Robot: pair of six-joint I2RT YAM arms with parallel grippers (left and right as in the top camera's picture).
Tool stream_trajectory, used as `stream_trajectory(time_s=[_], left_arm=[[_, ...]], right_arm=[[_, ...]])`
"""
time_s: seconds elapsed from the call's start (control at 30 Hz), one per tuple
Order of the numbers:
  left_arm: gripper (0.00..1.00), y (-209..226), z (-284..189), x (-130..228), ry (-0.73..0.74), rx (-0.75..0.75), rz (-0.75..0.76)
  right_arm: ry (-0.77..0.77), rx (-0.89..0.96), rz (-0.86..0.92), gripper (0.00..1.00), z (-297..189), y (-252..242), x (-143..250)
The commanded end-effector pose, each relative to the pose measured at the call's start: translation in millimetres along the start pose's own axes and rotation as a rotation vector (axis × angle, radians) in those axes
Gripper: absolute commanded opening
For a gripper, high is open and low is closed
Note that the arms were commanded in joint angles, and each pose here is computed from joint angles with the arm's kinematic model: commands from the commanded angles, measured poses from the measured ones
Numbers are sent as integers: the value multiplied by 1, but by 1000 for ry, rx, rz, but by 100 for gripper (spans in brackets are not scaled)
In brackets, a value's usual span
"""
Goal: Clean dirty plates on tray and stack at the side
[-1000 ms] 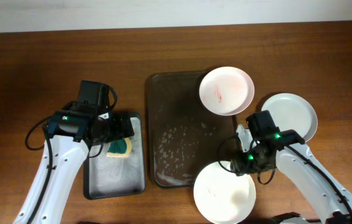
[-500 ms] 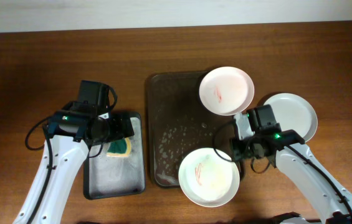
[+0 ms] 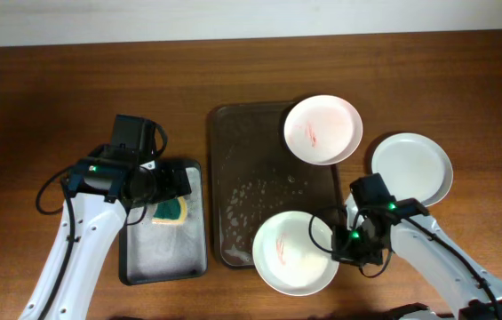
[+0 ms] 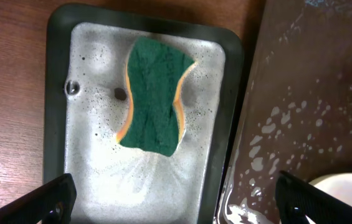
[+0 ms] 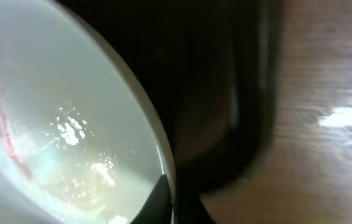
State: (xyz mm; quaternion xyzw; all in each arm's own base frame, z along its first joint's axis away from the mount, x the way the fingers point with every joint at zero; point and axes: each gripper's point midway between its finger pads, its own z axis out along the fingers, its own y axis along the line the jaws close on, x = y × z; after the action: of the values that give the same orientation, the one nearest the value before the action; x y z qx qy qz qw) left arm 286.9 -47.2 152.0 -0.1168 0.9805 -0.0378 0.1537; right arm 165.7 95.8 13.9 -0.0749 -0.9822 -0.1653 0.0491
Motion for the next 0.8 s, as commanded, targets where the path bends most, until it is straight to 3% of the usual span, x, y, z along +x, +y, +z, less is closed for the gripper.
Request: stream_trajectory(time_s=[0.0,0.13,0.23,0.27,0.3,0.33,0.4,0.5,0.77], left_arm=[[99,1,-6,-5,-26,-1,12],[100,1,-6,-5,-25,-1,12],[100,1,-6,-5,-25,-2,12],[99,1,-6,-5,-24,-1,12],[99,1,-6,-5,-24,-2,12],[99,1,-6,-5,-25,-2,12],[100,1,-6,-5,-25,-2,12],[99,3,-6,-7,-33,-15,25],[98,-1,0,-5,-18,6,24]], right_arm=[[-78,-30,-82,4,-21,21,-27],[-326,1,-232,4,-50,39,-91],[-277,8,-329,4,-17,49,-99],[-246,7,-276,4,-9,50,-95],[-246,-4,-237,9,-9,53,-96],[-261,-2,-291,28,-19,60,-102],[-258,22,-390,43,-49,73,-109],[-272,12,-400,45,-91,94,-115],[-180,27,-375,48,-88,85,-94]])
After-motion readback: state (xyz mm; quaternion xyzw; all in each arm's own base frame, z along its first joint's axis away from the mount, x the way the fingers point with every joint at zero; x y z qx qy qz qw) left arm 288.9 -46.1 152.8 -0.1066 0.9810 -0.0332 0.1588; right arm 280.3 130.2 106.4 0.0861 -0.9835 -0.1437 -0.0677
